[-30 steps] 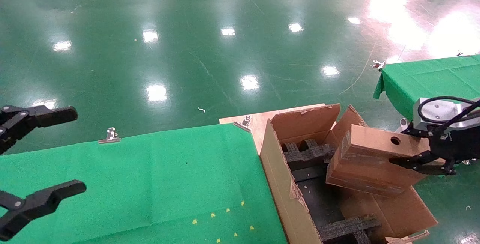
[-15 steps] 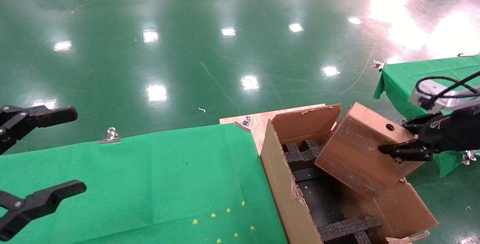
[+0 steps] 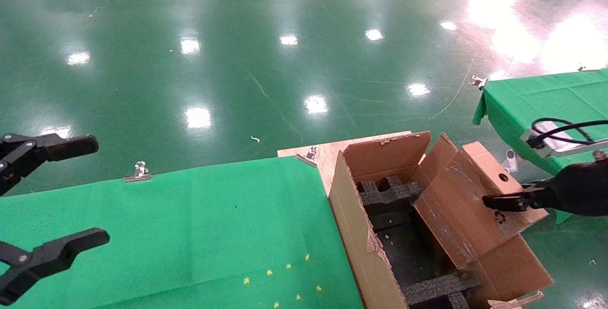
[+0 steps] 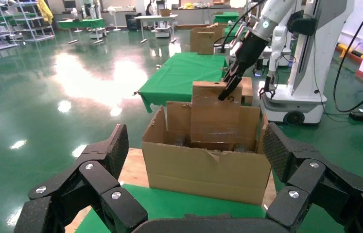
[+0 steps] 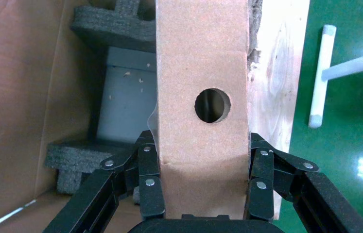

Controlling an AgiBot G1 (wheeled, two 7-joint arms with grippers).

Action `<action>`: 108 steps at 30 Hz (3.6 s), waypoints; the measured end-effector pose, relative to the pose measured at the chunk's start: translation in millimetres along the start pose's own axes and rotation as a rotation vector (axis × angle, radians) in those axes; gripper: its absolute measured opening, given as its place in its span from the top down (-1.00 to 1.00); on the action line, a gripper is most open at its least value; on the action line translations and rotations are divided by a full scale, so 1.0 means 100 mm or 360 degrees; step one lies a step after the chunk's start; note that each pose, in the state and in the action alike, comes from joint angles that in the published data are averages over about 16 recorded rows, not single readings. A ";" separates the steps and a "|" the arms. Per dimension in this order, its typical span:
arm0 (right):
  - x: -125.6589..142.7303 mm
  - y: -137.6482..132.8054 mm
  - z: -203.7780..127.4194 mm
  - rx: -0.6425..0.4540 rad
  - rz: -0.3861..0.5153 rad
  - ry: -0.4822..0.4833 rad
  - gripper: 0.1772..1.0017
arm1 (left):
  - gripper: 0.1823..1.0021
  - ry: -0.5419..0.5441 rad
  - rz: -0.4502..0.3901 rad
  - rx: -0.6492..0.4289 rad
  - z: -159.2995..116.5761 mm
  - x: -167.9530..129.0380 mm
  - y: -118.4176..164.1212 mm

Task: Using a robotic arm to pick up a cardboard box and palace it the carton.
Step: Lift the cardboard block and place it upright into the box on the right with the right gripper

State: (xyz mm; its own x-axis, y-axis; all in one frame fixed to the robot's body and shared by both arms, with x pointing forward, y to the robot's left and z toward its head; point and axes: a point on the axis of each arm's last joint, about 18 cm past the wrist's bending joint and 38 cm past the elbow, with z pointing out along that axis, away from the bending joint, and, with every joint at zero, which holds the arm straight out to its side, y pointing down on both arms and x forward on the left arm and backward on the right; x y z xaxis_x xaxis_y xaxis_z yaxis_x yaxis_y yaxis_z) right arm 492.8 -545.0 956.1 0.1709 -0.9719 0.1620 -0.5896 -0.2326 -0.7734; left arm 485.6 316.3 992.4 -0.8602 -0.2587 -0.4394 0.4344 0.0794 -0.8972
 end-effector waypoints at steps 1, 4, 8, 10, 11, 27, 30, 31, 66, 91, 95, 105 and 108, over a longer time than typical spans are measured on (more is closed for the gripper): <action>0.00 0.01 0.01 0.0000 0.0014 0.0007 0.50 | -1.00 0.0000 0.0000 0.0000 0.00 0.00 0.00; -0.01 0.03 0.03 -0.0001 0.0047 0.0023 0.51 | -1.00 0.0000 0.0000 0.0000 0.00 0.00 0.00; -0.03 0.04 0.08 -0.0005 0.0078 0.0041 0.51 | -1.00 -0.0001 0.0000 0.0000 0.00 0.00 0.00; -0.03 0.05 0.10 -0.0010 0.0092 0.0053 0.51 | -1.00 -0.0001 0.0000 0.0000 0.00 0.00 0.00; -0.03 0.05 0.12 -0.0014 0.0101 0.0061 0.51 | -1.00 -0.0001 0.0000 0.0000 0.00 0.00 0.00; -0.11 0.15 0.53 -0.0070 0.0281 0.0248 0.51 | -1.00 -0.0001 0.0000 0.0000 0.00 0.00 0.00; -0.12 0.17 0.62 -0.0079 0.0295 0.0272 0.51 | -1.00 -0.0001 0.0000 0.0000 0.00 0.00 0.00; -0.13 0.18 0.65 -0.0082 0.0297 0.0278 0.51 | -1.00 -0.0001 0.0000 0.0000 0.00 0.00 0.00; -0.34 0.56 1.72 -0.0198 0.0285 0.0294 0.51 | -1.00 -0.0001 0.0000 0.0000 0.00 0.00 0.00; -0.42 0.76 2.18 -0.0321 0.0262 0.0229 0.52 | -1.00 -0.0001 -0.0001 0.0000 0.00 0.00 0.00; -0.41 0.76 2.20 -0.0325 0.0262 0.0226 0.51 | -1.00 -0.0002 -0.0001 0.0000 0.00 0.00 0.00; -0.42 0.76 2.19 -0.0323 0.0263 0.0224 0.42 | -1.00 -0.0002 -0.0001 0.0000 0.00 0.00 0.00; -0.41 0.75 2.18 -0.0320 0.0261 0.0224 0.33 | -1.00 -0.0002 -0.0001 0.0000 0.00 0.00 0.00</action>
State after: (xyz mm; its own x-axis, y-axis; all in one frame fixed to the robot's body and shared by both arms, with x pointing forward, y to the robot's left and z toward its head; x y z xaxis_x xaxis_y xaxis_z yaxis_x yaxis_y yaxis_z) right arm 614.1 -514.0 757.9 -0.0425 -0.9894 0.1387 -0.7472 -0.0607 -0.6618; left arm 485.7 316.5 992.4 -0.8602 -0.2598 -0.4388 0.4339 0.0791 -0.8975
